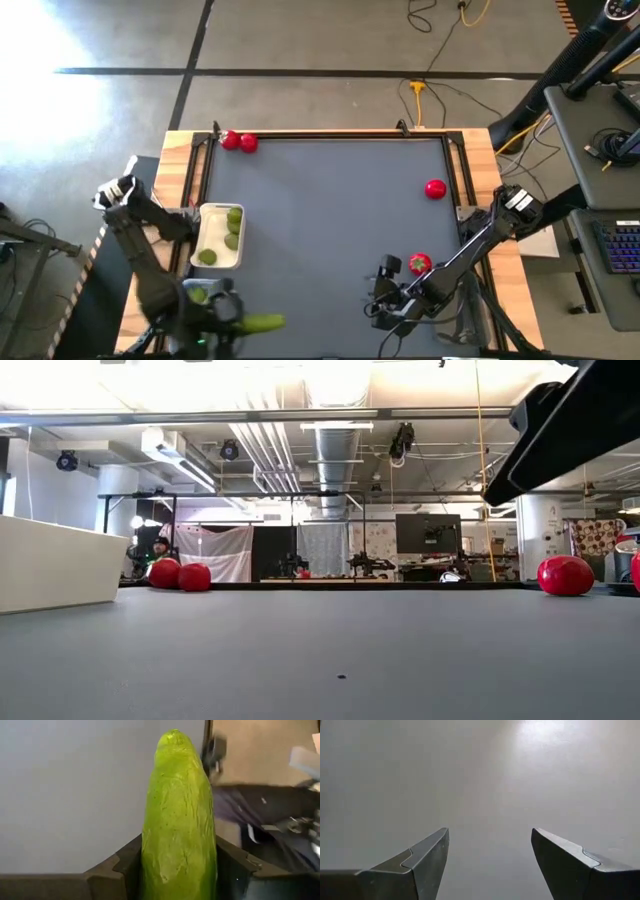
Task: Sort produce into baskets
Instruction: Put the green cucumber into the transparent bin
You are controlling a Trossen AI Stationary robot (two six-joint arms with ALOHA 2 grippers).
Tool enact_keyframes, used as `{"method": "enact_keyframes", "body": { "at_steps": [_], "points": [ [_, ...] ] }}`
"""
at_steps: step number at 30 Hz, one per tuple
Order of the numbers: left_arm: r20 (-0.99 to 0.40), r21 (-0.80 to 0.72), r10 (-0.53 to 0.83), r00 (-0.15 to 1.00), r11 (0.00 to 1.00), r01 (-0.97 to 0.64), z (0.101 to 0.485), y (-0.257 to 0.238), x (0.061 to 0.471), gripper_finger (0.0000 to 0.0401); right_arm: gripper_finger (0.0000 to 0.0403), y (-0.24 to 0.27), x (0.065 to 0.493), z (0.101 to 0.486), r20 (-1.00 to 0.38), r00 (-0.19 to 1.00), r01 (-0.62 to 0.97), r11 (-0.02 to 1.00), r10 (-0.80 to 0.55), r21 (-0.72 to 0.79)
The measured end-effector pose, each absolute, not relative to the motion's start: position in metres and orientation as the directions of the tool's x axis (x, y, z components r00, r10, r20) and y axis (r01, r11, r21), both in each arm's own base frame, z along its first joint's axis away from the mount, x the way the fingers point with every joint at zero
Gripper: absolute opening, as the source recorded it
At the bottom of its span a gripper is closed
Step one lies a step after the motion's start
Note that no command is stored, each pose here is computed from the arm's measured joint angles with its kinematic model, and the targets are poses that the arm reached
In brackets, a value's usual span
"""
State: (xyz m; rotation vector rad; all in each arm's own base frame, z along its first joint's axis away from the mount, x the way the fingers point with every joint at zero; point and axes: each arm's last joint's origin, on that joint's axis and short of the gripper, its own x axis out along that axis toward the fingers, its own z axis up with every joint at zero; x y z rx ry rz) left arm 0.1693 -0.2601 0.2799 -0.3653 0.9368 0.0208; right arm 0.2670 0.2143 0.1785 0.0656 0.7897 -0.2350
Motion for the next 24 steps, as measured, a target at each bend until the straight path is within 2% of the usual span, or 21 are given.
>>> {"method": "enact_keyframes", "body": {
  "at_steps": [4, 8, 13, 19, 24],
  "points": [
    [-0.866, -0.379, -0.196, 0.460, 0.858, -0.348, 0.283, -0.262, 0.137, 0.0165, 0.0278, 0.214, 0.267, 0.178, -0.709, 0.680, 0.234, 0.972, -0.186, -0.030],
    [-0.928, -0.342, -0.195, 0.316, 0.782, -0.522, 0.279, -0.264, 0.115, 0.0165, 0.0277, 0.214, 0.267, 0.178, -0.709, 0.680, 0.234, 0.972, -0.186, -0.030],
    [-0.931, -0.340, -0.186, 0.315, 0.758, -0.557, 0.283, -0.265, 0.111, 0.0166, 0.0271, 0.213, 0.268, 0.178, -0.708, 0.680, 0.231, 0.972, -0.190, -0.039],
    [-0.991, -0.120, -0.038, 0.130, 0.689, -0.714, 0.276, -0.248, 0.100, 0.0166, 0.0272, 0.213, 0.268, 0.178, -0.705, 0.682, 0.252, 0.967, -0.196, -0.025],
    [-0.990, -0.099, 0.007, 0.141, 0.676, -0.730, 0.276, -0.244, 0.099, 0.0166, 0.0269, 0.212, 0.268, 0.177, -0.707, 0.679, 0.254, 0.967, -0.198, -0.027]
  ]
}}
